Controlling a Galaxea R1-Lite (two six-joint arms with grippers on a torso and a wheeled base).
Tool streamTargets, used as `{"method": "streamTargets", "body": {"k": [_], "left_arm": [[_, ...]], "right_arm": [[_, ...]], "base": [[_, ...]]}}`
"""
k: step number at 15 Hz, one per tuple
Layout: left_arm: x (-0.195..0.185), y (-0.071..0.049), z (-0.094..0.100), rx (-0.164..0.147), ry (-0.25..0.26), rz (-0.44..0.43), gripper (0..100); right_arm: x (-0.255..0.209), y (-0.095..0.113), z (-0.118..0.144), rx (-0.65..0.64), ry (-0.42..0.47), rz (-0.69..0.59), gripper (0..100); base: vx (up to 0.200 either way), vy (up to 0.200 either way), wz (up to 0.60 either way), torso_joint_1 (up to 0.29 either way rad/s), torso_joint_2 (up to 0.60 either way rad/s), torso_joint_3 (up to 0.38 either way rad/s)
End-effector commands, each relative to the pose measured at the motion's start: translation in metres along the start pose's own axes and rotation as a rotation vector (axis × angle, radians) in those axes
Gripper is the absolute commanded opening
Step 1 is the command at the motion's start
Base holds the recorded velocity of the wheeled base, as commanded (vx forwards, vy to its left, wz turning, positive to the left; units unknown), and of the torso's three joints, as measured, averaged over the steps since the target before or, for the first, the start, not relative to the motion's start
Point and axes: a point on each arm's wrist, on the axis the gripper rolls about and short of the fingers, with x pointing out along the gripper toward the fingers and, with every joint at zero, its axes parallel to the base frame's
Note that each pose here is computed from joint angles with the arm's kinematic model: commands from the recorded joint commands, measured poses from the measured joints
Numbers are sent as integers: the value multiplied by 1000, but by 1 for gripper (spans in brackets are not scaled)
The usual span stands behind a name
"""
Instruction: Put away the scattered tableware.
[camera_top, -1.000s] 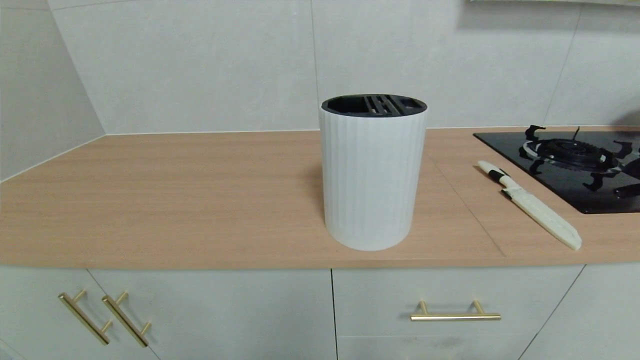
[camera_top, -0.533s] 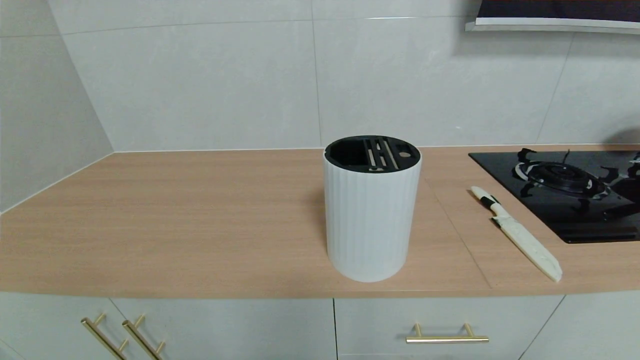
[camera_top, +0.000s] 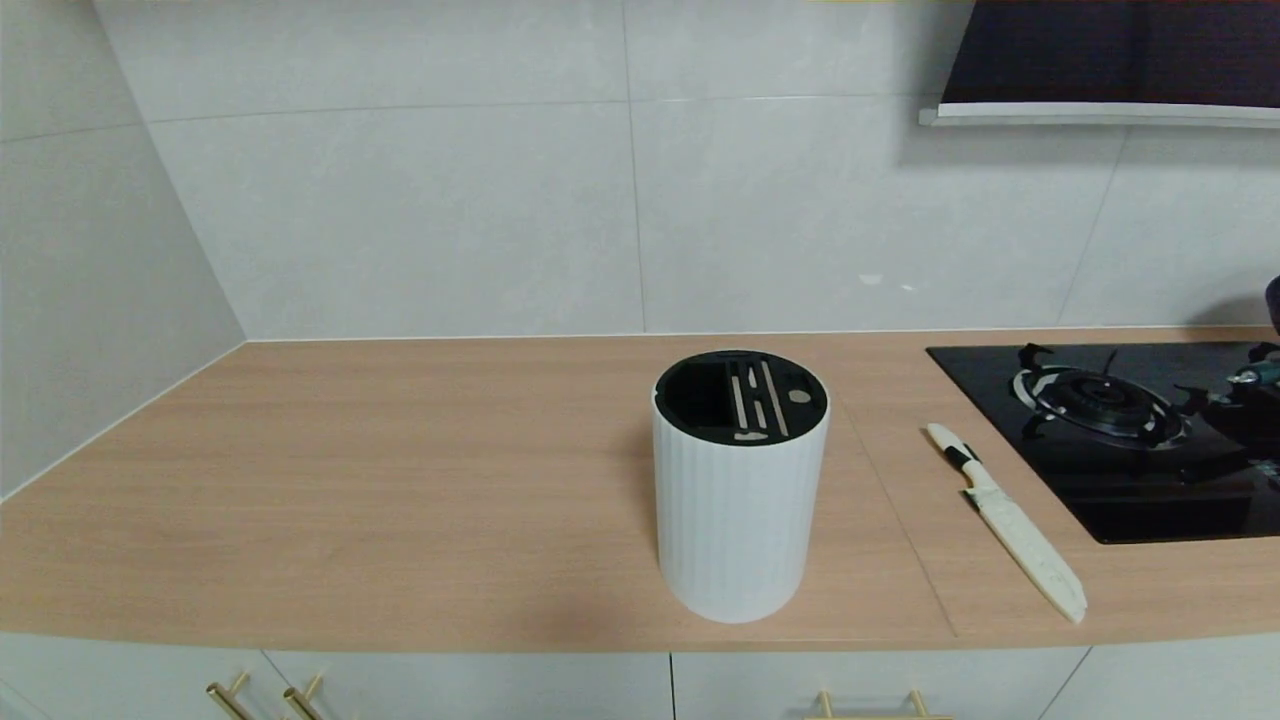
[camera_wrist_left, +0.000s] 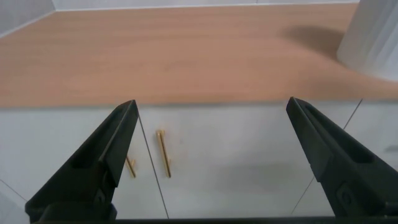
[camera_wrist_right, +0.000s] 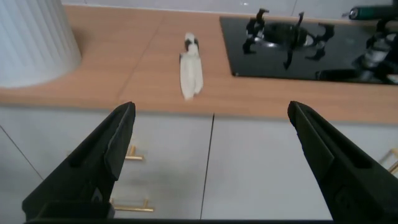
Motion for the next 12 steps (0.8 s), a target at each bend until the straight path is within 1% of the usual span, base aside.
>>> {"method": "streamTargets", "body": {"k": [1, 8, 11, 12], "left_arm": [[0, 0, 0, -1, 2, 0, 100], [0, 0, 0, -1, 0, 0, 100], [0, 0, 0, -1, 0, 0, 100], [0, 0, 0, -1, 0, 0, 100]], "right_arm": [[0, 0, 0, -1, 1, 2, 100], [0, 0, 0, 1, 1, 1, 100], [0, 0, 0, 1, 0, 1, 100], [0, 0, 0, 1, 1, 1, 100]], "base": [[0, 0, 0, 256, -549, -290], [0, 0, 0, 274, -577, -304], [0, 0, 0, 216, -427, -227], [0, 0, 0, 76, -139, -80]]}}
